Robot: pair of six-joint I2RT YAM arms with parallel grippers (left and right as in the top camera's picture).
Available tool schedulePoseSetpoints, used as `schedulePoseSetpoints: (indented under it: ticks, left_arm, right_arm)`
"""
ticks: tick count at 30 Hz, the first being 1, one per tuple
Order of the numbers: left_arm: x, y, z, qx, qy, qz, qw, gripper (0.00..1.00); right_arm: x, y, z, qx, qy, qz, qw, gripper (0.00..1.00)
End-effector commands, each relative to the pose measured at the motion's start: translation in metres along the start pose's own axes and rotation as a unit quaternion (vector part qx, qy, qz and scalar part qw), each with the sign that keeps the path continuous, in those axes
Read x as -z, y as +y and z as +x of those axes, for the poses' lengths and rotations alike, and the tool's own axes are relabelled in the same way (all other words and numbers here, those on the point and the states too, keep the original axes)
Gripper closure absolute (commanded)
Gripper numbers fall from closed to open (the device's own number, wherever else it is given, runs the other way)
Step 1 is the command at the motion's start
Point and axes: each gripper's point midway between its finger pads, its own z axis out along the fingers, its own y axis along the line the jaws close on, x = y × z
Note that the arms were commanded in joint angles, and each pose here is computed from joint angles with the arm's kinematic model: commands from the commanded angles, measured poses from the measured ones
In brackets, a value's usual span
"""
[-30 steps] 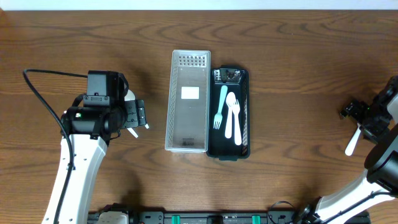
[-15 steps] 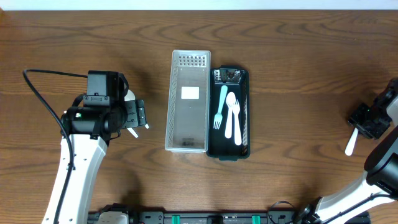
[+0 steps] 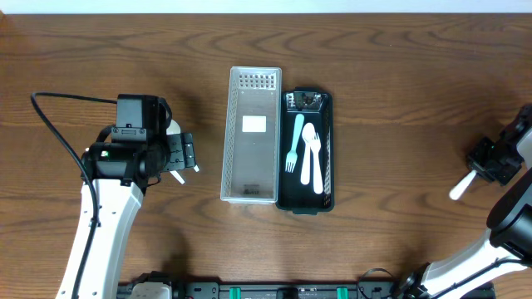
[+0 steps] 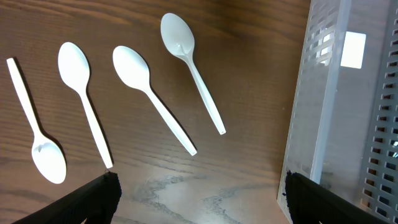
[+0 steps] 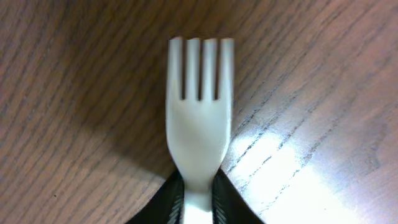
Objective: Pack container
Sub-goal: 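Move the right gripper to the last white fork and grasp it, then carry the last white fork into the black basket and release it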
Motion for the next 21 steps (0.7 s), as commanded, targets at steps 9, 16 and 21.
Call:
schedulePoseSetpoints:
  ticks: [9, 16, 21]
  left_arm:
    - [0.006, -0.001, -0.005, -0.003, -0.01, 0.001, 1.0, 0.13]
    - [0.006, -0.001, -0.004, -0.003, -0.009, 0.001, 1.0, 0.13]
    - [0.006, -0.001, -0.004, -0.003, -0.009, 0.001, 1.0, 0.12]
  right_arm:
    - [0.004, 0.049, 0.026, 0.021, 0.053, -0.079, 0.995, 0.99]
    - [0.101, 0.141, 0.024, 0.14, -0.061, -0.133, 0.979, 0.99]
    - [0.194, 0.231, 0.073, 0.265, -0.143, -0.208, 0.931, 0.99]
